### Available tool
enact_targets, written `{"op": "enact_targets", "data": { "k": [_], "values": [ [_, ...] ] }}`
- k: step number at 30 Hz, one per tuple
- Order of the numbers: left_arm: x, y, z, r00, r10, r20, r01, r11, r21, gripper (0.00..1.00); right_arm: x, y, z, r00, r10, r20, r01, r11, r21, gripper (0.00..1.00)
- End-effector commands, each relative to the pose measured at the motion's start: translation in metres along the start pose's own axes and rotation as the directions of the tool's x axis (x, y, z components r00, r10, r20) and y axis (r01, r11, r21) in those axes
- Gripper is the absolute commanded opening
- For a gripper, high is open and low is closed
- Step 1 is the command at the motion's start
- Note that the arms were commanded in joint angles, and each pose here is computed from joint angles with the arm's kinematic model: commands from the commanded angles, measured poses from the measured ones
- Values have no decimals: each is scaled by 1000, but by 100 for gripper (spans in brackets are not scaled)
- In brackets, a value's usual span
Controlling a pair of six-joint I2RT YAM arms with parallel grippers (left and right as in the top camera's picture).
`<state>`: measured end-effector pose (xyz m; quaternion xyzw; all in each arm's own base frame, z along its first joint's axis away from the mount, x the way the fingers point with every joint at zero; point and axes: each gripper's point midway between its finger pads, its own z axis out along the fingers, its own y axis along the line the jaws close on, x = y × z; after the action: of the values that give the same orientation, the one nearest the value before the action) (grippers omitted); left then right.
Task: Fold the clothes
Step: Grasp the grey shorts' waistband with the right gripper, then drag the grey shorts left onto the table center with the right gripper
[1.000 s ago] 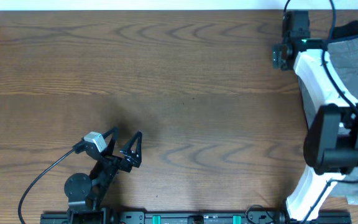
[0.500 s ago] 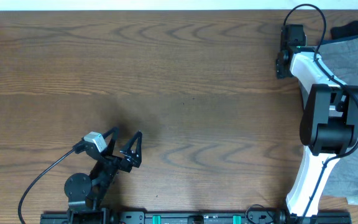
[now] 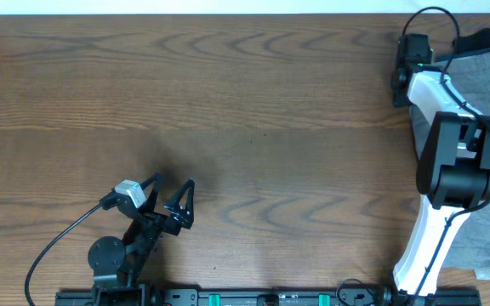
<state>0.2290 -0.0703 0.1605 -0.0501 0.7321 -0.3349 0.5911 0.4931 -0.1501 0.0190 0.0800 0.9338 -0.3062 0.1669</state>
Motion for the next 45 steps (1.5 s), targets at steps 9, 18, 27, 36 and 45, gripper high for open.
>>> {"op": "enact_targets", "data": {
  "k": [9,18,27,36,45],
  "values": [
    [14,7,1,999,-31,-40,31,999,-10,98,19,1,18,998,-27,-64,29,999,30,23],
    [14,7,1,999,-31,-40,31,999,-10,98,8,-27,-2,998,56,-30,-52,992,113,1],
    [14,7,1,999,-31,-40,31,999,-10,98,-32,-76,-76,969,209,132,-220,973,76,1],
    [14,7,1,999,-31,-40,31,999,-10,98,-49,-109,-144,920,309,242,-311,950,-31,1],
    [14,7,1,999,-31,-40,31,999,-10,98,-56,-57,-200,918,298,262,-206,922,-327,1]
  ]
}}
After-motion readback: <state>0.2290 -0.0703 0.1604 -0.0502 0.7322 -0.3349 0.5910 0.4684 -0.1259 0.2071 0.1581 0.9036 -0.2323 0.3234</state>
